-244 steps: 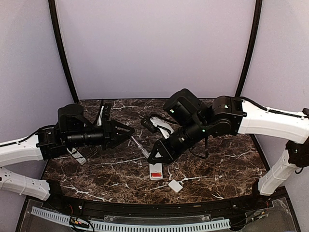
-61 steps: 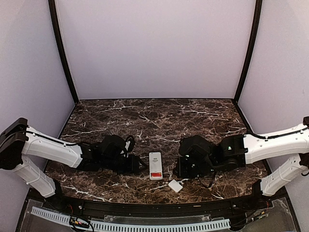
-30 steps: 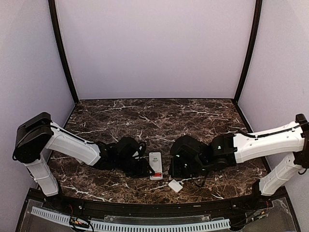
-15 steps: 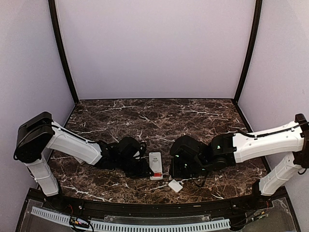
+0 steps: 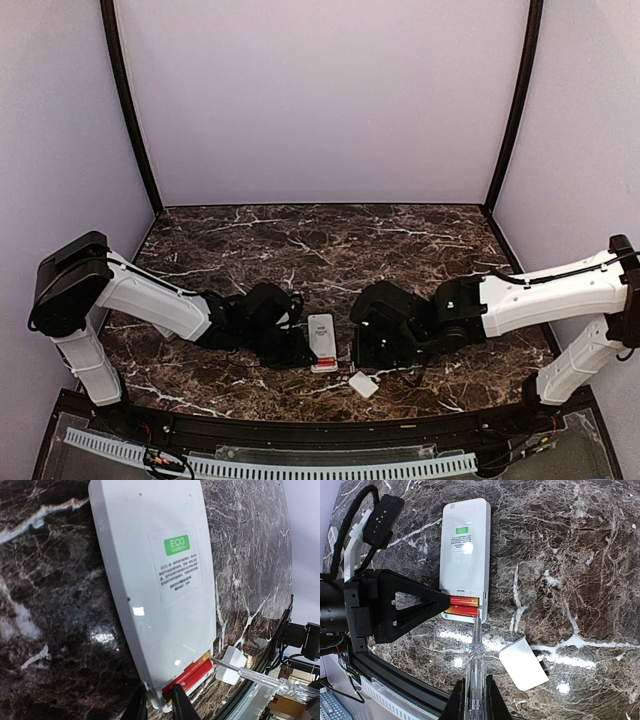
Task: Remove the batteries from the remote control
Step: Hold the remote control without the battery cover at the center of the board.
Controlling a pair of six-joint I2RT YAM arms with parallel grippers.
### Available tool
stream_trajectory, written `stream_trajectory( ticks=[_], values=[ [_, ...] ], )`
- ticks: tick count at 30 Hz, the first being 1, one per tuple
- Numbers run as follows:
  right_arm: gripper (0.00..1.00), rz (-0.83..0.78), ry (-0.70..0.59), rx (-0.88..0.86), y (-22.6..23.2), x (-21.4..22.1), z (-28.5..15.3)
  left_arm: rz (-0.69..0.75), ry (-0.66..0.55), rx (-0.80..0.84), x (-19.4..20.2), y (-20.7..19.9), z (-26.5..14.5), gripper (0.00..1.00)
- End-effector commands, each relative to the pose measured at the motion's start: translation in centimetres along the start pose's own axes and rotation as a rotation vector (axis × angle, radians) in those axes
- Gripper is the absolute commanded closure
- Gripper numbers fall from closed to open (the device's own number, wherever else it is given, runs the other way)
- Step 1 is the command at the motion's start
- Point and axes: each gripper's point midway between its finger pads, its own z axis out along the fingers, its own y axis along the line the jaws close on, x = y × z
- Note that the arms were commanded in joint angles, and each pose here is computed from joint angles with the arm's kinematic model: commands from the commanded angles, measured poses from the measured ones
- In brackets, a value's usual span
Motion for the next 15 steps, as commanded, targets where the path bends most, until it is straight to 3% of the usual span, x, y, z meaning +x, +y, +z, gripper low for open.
stream_trajectory(
  ticks=[1, 15],
  values=[
    [1.00, 0.013, -0.022, 0.011, 0.28, -0.75, 0.03, -0.007, 0.020, -0.018, 0.36, 0.24, 0.38, 0.83],
    [1.00, 0.017, -0.005, 0.009, 0.24, -0.24, 0.80, -0.011, 0.027, -0.017, 0.50, 0.32, 0.59, 0.83]
  ],
)
